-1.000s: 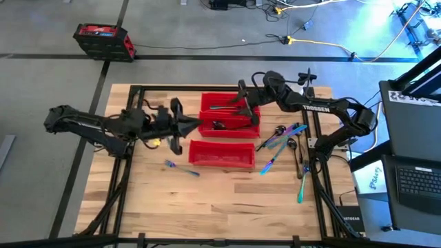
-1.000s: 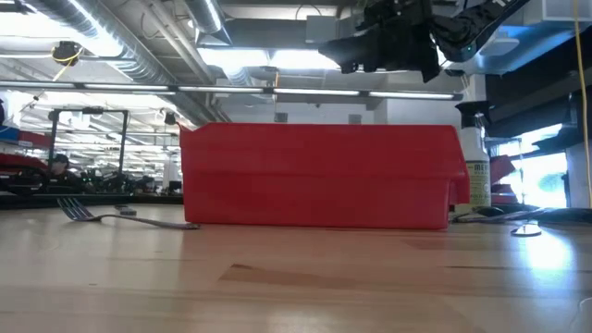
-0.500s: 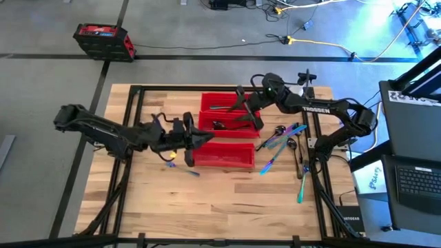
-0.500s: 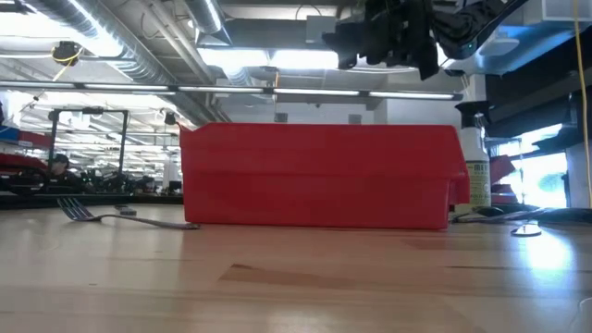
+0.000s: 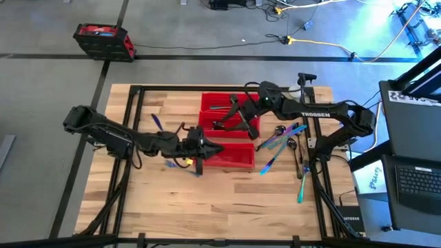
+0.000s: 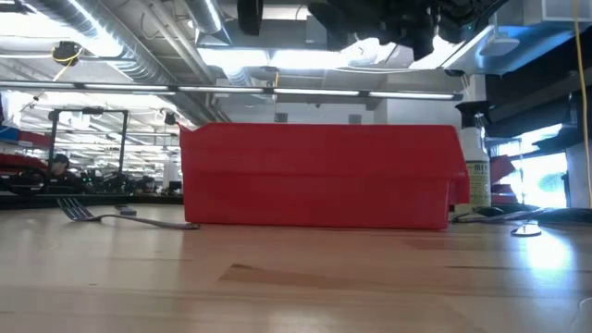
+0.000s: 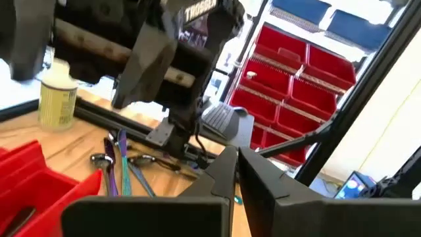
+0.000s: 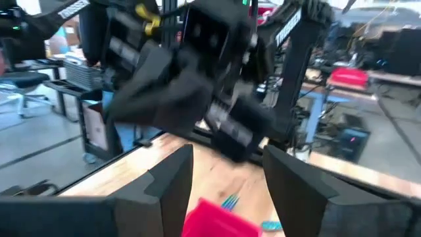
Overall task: Sort silverware
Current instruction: Put the purple fork into the top red bin
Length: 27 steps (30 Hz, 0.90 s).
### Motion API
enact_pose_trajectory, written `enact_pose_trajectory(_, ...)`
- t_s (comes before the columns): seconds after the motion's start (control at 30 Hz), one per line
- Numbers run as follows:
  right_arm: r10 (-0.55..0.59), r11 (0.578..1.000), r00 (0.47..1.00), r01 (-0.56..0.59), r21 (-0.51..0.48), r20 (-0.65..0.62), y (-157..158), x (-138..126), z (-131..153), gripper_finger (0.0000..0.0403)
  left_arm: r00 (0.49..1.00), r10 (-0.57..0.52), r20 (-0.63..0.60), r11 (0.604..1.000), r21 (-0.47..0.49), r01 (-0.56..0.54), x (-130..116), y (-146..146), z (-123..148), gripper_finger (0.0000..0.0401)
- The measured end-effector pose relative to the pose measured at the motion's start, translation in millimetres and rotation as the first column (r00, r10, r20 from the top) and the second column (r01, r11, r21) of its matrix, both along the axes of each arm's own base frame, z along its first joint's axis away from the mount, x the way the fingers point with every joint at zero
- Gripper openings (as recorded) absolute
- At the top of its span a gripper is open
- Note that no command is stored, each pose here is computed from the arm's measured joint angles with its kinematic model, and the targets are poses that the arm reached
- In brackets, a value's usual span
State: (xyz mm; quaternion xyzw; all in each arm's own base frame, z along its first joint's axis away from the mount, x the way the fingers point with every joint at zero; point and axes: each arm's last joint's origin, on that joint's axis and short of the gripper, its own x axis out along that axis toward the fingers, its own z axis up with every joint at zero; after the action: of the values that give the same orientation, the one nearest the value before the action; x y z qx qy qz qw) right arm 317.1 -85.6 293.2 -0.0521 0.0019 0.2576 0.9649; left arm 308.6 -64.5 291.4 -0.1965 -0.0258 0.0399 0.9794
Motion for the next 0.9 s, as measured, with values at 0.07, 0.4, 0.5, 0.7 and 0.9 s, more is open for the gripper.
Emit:
enact_pose_trajectory(0.07,-0.004,1.0,1.0,0.004,-0.01,0.016,8,4,5,0.0168,1.0,-0.007,-0.007,1.0,0.007,0.007,1,-3,-3,0.0019)
enact_pose_trajectory(0.4,-0.059,0.995,0.997,0.063,-0.082,0.05,51,16,9,0.0168,0.987,-0.08,-0.138,0.994,0.069,0.09,0,-12,-16,0.0146)
enact_pose_trajectory(0.5,-0.073,0.994,0.997,0.075,-0.077,0.021,65,18,6,0.0168,0.971,-0.099,-0.216,0.986,0.111,0.125,-1,-12,-23,0.0196)
enact_pose_trajectory(0.7,-0.175,0.97,0.984,0.168,-0.178,-0.028,107,20,-3,0.0168,0.896,-0.193,-0.399,0.943,0.178,0.283,-5,-7,-39,0.0265)
enact_pose_trajectory(0.9,-0.402,0.899,0.915,0.39,-0.202,-0.022,124,20,-3,0.0168,0.866,-0.231,-0.444,0.9,0.241,0.364,-8,-14,-43,0.0261)
